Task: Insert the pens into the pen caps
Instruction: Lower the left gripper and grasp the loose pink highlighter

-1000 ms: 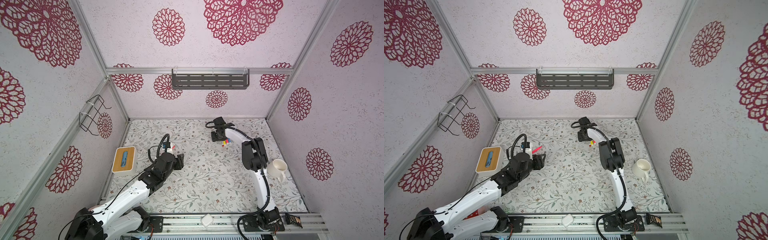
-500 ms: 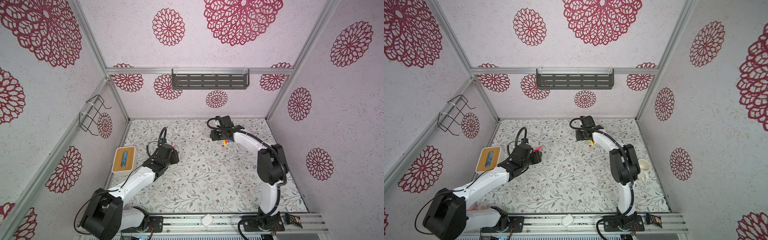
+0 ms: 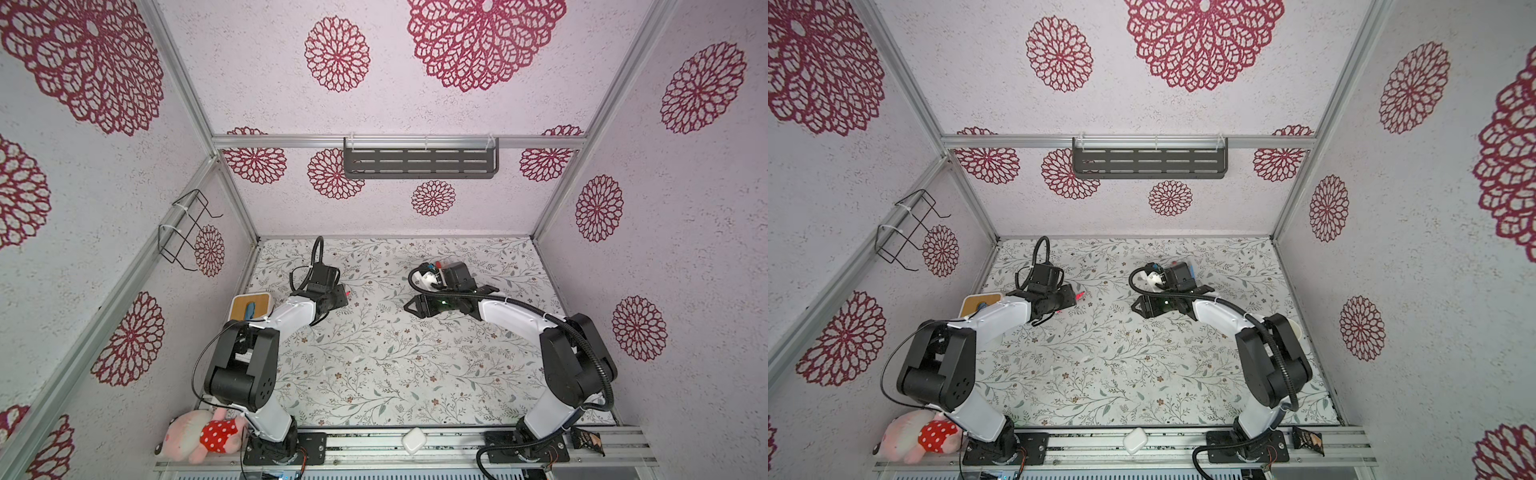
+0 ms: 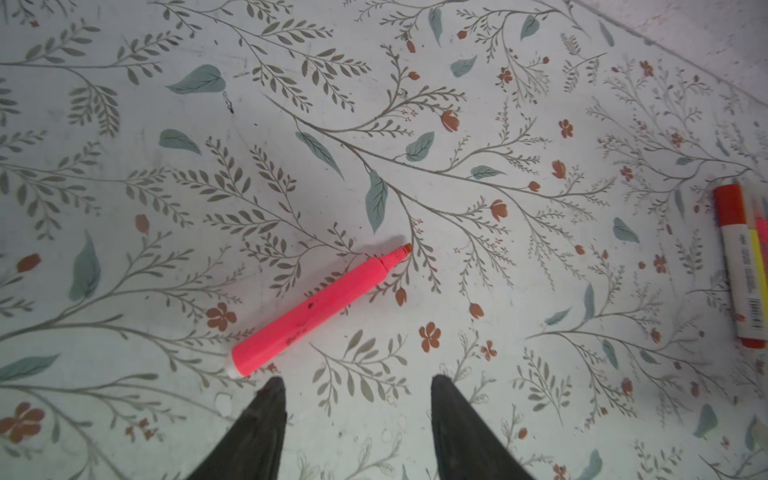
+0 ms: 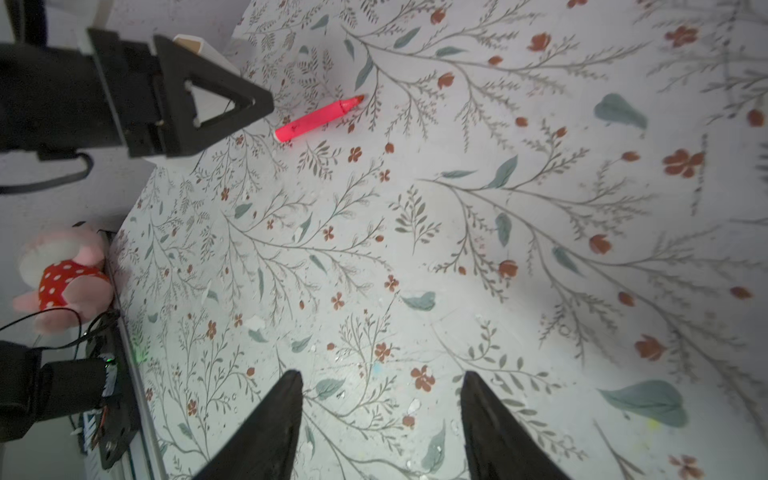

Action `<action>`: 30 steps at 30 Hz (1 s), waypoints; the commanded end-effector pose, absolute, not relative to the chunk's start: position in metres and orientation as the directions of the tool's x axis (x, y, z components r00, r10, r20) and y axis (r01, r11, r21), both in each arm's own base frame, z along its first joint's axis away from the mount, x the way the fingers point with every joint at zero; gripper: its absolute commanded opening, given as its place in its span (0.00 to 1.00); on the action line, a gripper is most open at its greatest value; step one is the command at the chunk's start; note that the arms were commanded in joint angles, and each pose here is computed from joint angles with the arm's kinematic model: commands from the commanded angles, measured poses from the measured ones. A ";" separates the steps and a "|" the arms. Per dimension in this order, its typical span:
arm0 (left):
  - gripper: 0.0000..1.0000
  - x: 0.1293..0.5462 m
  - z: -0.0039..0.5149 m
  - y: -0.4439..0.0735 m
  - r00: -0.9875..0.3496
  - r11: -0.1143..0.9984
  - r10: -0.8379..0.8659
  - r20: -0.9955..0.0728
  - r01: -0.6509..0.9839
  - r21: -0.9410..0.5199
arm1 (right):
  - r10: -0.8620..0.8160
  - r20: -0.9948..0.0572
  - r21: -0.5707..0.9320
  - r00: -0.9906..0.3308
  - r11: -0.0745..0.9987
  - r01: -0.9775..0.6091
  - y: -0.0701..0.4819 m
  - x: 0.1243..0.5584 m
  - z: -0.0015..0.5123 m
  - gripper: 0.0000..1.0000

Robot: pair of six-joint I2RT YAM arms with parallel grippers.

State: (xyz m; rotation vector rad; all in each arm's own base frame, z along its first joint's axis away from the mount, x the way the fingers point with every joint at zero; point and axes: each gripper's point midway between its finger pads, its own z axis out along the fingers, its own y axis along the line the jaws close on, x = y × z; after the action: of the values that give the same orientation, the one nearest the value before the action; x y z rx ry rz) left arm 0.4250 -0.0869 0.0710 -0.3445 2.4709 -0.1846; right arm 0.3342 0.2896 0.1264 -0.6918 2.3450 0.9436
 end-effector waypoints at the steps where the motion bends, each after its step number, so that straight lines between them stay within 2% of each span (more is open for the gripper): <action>1: 0.57 0.431 0.058 -0.078 -0.802 0.969 -0.245 -0.545 -0.190 -0.157 | -0.230 -0.704 0.492 -0.672 0.526 -0.694 0.305 0.320 0.162 0.62; 6: 0.56 0.439 0.041 -0.072 -0.824 0.975 -0.224 -0.520 -0.195 -0.111 | -0.225 -0.681 0.556 -0.697 0.460 -0.692 0.308 0.297 0.152 0.62; 11: 0.56 0.441 0.031 -0.069 -0.840 0.977 -0.210 -0.500 -0.196 -0.082 | -0.215 -0.682 0.570 -0.699 0.442 -0.693 0.307 0.290 0.150 0.62; 20: 0.46 0.427 0.010 -0.072 -0.884 0.980 -0.195 -0.425 -0.192 -0.051 | -0.186 -0.662 0.601 -0.726 0.447 -0.662 0.306 0.288 0.140 0.62; 24: 0.34 0.416 0.006 -0.077 -0.888 0.979 -0.201 -0.413 -0.200 -0.047 | -0.175 -0.661 0.601 -0.730 0.459 -0.654 0.305 0.289 0.139 0.62; 27: 0.33 0.409 0.002 -0.081 -0.890 0.980 -0.193 -0.413 -0.198 -0.030 | -0.161 -0.655 0.611 -0.738 0.461 -0.644 0.305 0.289 0.138 0.62; 30: 0.25 0.406 -0.006 -0.082 -0.899 0.981 -0.184 -0.398 -0.193 -0.019 | -0.150 -0.653 0.621 -0.743 0.455 -0.638 0.305 0.289 0.139 0.62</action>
State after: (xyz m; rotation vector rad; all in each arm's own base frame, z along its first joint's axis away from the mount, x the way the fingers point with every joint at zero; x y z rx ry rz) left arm 0.4240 -0.0815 0.0118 -0.2717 2.6511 0.0032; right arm 0.2859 0.3006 0.1127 -0.6551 2.2848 1.2142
